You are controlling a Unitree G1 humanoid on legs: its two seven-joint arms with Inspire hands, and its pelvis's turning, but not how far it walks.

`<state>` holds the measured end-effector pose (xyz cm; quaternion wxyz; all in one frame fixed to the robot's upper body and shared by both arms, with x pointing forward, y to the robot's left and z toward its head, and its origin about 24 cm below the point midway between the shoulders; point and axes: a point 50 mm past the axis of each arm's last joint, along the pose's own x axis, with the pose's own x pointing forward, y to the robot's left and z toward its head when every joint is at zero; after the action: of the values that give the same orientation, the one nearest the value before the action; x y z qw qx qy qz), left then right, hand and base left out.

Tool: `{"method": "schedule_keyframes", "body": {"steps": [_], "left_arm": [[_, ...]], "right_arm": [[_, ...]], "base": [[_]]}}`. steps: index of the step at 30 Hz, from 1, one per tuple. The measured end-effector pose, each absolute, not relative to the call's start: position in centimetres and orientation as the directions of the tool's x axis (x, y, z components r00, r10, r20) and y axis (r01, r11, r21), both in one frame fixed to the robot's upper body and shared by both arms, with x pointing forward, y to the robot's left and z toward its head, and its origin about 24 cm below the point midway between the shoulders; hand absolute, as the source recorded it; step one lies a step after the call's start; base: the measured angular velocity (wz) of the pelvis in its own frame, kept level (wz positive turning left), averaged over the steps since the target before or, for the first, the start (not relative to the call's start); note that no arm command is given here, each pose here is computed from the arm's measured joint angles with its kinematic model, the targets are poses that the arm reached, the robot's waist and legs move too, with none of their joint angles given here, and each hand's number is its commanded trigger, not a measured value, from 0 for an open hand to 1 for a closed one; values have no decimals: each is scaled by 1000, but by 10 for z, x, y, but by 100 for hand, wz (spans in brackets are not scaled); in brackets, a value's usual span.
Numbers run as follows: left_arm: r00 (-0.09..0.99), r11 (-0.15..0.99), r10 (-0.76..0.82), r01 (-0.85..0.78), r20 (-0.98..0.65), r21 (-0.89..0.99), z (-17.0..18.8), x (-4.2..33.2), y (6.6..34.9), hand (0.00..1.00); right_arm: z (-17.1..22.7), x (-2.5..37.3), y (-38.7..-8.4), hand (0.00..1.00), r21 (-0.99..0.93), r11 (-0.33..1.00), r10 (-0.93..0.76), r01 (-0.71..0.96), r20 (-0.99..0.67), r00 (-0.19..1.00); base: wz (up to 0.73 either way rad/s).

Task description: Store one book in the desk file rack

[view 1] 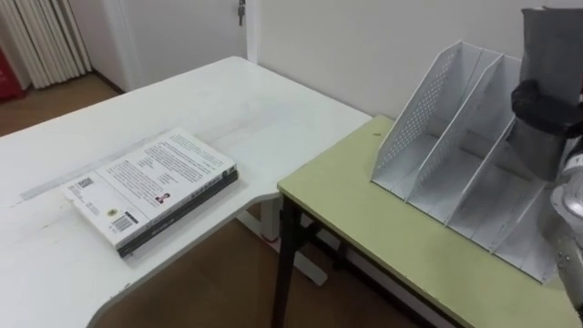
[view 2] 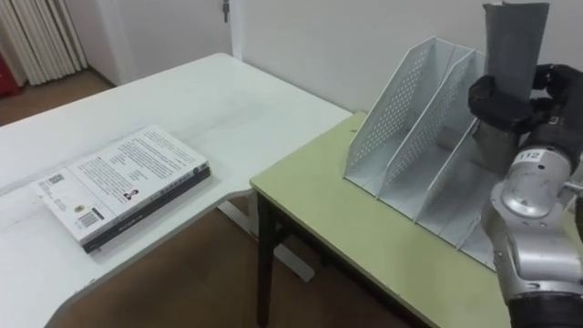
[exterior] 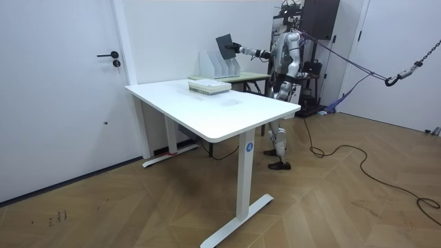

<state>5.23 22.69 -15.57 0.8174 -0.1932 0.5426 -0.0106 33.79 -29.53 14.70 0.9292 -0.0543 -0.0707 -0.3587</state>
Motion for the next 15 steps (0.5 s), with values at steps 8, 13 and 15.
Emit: {"method": "schedule_keyframes", "body": {"steps": [8, 13, 15], "left_arm": [[389, 921, -229, -210, -893, -327, -156, 52, 228, 0], [380, 923, -217, -219, -899, -316, -156, 51, 229, 0], [379, 924, -215, -220, -900, -313, -156, 51, 229, 0]], "right_arm": [[145, 338, -301, 0, -43, 730, -673, 682, 130, 728], [143, 338, -301, 0, 6, 737, -674, 676, 87, 734], [144, 338, -302, 0, 8, 736, -675, 677, 90, 732]], "base": [[0], [0], [0]]}}
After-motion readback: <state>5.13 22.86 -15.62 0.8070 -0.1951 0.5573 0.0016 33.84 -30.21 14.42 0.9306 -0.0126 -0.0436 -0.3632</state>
